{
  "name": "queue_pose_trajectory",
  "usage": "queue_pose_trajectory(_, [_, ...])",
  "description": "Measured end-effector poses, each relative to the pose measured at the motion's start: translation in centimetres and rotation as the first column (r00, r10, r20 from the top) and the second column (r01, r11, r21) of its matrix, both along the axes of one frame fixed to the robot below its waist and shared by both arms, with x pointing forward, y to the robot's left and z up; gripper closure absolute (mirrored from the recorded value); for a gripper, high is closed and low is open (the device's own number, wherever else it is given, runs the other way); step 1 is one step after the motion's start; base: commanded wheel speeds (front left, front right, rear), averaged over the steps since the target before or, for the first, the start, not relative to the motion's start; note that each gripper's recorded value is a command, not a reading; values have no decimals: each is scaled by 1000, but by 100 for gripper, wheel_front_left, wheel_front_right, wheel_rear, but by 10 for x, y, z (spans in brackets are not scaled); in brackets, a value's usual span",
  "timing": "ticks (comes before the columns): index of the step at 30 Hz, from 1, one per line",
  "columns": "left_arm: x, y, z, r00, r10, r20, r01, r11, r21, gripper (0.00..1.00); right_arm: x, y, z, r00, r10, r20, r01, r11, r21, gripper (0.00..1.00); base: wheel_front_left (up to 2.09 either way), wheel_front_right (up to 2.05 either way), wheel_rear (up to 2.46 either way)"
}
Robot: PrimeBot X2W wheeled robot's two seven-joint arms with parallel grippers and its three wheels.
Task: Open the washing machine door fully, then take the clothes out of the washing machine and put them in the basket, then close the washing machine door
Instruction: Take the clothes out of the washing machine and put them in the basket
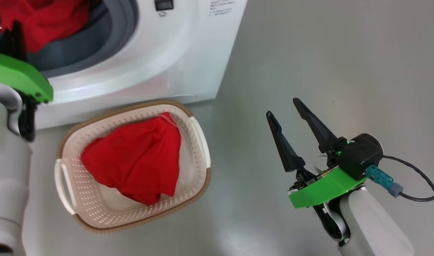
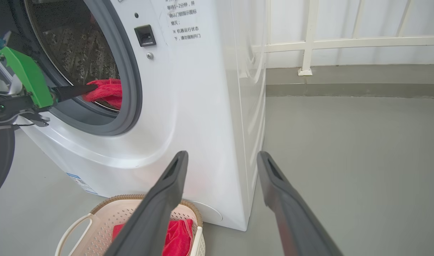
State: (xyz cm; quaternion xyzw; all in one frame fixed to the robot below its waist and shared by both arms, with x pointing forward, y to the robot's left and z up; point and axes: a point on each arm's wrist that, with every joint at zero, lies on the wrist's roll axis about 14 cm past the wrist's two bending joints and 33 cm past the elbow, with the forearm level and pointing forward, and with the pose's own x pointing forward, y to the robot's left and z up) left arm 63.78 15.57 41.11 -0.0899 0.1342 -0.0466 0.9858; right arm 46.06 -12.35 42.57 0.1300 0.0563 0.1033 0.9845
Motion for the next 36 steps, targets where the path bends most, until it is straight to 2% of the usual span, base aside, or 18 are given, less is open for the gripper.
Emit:
queue_pose_trajectory(8, [-17,14,43,990,28,135,-25,999,-22,100,1,9,25,998,24,64,-24,1000,5,0,0,0,0])
queue_pose_trajectory(19, [-60,26,87,958,68,277,-60,997,-40,100,-16,10,46,995,19,102,-20,1000,12,0,0,0,0])
queue_pose_trajectory(25, [-91,21,113,931,77,357,-55,996,-70,100,-26,8,59,992,12,129,-13,1000,7,0,0,0,0])
queue_pose_trajectory(36, [-149,25,154,865,96,492,-75,995,-62,100,-42,12,79,984,20,177,-23,1000,14,0,0,0,0])
